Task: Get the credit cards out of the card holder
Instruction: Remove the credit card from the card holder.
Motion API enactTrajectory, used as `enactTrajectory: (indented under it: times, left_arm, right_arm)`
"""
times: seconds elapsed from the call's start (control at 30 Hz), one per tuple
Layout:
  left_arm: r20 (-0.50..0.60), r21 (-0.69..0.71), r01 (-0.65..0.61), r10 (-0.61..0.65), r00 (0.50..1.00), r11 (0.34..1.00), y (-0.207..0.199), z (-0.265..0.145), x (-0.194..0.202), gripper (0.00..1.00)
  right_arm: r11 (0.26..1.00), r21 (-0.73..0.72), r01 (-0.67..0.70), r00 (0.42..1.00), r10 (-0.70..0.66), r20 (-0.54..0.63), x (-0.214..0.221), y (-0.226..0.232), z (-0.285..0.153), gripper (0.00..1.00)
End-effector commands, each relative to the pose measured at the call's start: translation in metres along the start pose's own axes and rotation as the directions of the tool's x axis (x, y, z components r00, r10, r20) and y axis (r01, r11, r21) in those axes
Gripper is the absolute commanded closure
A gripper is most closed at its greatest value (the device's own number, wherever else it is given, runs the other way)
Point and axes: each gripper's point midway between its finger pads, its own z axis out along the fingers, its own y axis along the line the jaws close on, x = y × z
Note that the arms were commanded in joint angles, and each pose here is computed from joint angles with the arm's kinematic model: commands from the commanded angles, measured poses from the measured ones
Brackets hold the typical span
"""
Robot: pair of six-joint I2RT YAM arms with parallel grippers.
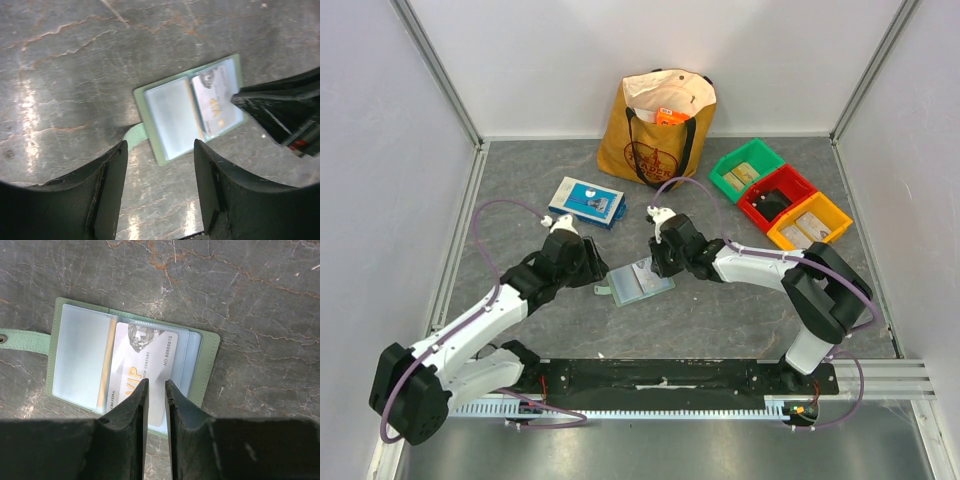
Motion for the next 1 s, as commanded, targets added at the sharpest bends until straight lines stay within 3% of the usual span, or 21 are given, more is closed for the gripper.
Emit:
enactTrajectory:
  times: [0.0, 0.13, 0.33, 0.97]
  left_arm:
    - [0.014, 0.187, -0.012, 0.01, 1.0, 0.982, -0.046, -0.015, -0.017, 0.38]
    - [-0.037, 0.313, 0.025, -0.014, 0.999, 0.949, -0.074, -0.01, -0.011, 0.39]
    - [-0.124, 0.349, 0.079, -0.038, 0.992, 0.934, -0.092, 0.018, 0.005, 0.44]
    - [-0.192, 0.195, 0.239, -0.201, 0.961, 0.951, -0.074, 0.088, 0.035, 0.54]
  right_arm:
    - [0.998, -0.053, -0.045, 0.998, 0.047, 0.039, -0.004, 0.002, 0.004, 0.76]
    - [0.996, -0.057, -0.069, 0.997, 0.071, 0.023, 0.007, -0.001, 0.006, 0.81]
    - [0.993, -0.064, -0.102, 0.995, 0.102, -0.007, 0.022, -0.006, 0.008, 0.86]
    - [0.988, -0.072, -0.134, 0.99, 0.131, -0.048, 0.041, -0.01, 0.009, 0.9]
